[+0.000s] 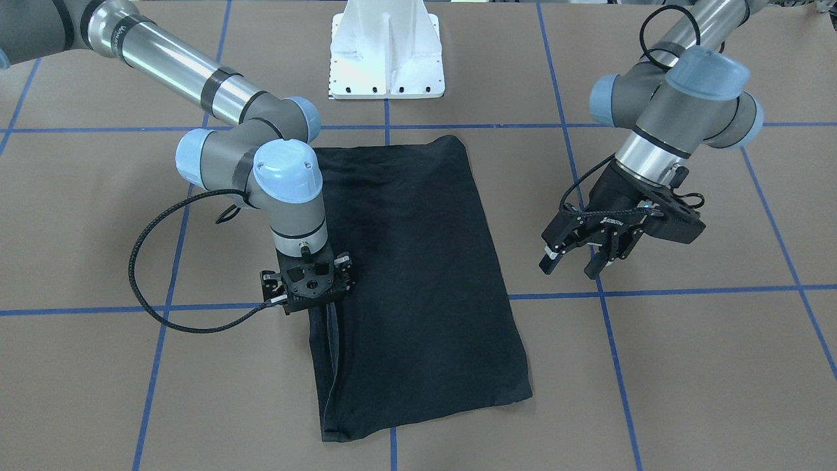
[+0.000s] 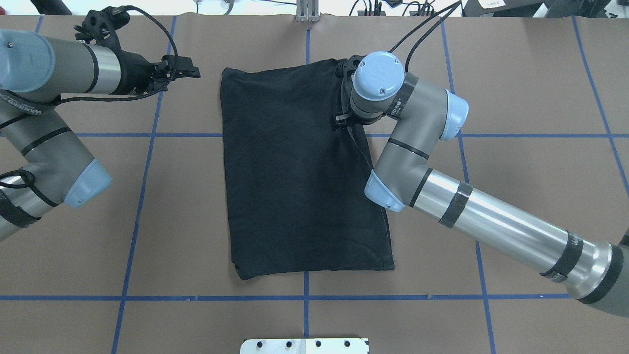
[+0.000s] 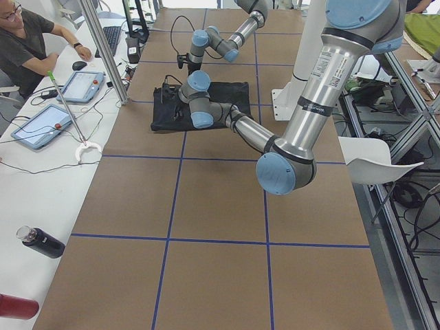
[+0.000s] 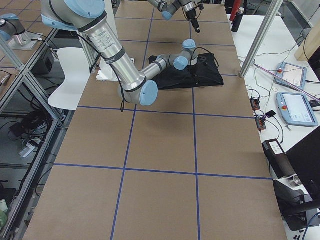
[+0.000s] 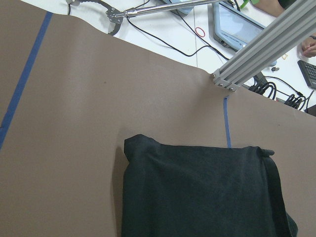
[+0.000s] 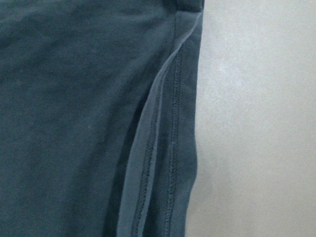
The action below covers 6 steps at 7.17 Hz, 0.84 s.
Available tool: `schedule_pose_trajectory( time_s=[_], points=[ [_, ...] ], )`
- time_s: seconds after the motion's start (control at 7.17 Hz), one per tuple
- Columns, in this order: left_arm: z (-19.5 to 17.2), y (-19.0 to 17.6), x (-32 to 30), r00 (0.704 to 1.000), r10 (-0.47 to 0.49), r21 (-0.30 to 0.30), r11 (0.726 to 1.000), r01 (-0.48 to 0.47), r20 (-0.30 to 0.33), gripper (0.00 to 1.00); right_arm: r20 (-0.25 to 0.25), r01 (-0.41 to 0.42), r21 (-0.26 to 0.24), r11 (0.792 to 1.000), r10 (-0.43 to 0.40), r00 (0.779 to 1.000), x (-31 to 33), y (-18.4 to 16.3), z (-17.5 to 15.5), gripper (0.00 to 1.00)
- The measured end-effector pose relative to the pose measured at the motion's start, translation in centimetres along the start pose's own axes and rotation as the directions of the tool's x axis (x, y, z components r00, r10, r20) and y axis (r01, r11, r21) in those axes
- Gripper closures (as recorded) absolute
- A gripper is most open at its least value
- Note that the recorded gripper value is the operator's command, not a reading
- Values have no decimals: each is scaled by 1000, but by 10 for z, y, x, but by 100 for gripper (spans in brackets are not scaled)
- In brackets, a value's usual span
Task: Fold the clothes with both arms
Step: 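Continue moving the right gripper along the edge to the far corner, then move the left gripper to the shirt's nearer corner while right gripper shifts to side edge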
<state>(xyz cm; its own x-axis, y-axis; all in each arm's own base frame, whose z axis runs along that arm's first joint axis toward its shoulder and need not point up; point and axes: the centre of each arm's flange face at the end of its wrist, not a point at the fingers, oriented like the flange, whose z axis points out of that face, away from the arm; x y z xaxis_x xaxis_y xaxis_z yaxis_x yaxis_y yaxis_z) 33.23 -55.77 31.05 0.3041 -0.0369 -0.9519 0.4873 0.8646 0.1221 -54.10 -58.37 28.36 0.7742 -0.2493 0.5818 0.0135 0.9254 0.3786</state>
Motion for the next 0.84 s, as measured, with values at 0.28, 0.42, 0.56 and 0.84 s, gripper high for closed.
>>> schedule_pose_trajectory(
  time_s=[0.28,0.42,0.56,0.84],
  points=[
    [1,-1,2,1000,1,-1,1000,-1,-2,0,-34,-2,-27,1000,1,999,19,-2,19,1],
    [1,0,2,1000,1,-6,1000,-1,-3,0,-45,-1,-40,999,-1,999,30,-2,26,1],
    [1,0,3,1000,1,-14,1000,-1,-5,0,-51,4,-51,999,-7,999,44,-4,29,1],
    [1,1,4,1000,1,-19,1000,-1,-8,0,-28,10,-78,997,-12,1000,73,-15,24,1]
  ],
)
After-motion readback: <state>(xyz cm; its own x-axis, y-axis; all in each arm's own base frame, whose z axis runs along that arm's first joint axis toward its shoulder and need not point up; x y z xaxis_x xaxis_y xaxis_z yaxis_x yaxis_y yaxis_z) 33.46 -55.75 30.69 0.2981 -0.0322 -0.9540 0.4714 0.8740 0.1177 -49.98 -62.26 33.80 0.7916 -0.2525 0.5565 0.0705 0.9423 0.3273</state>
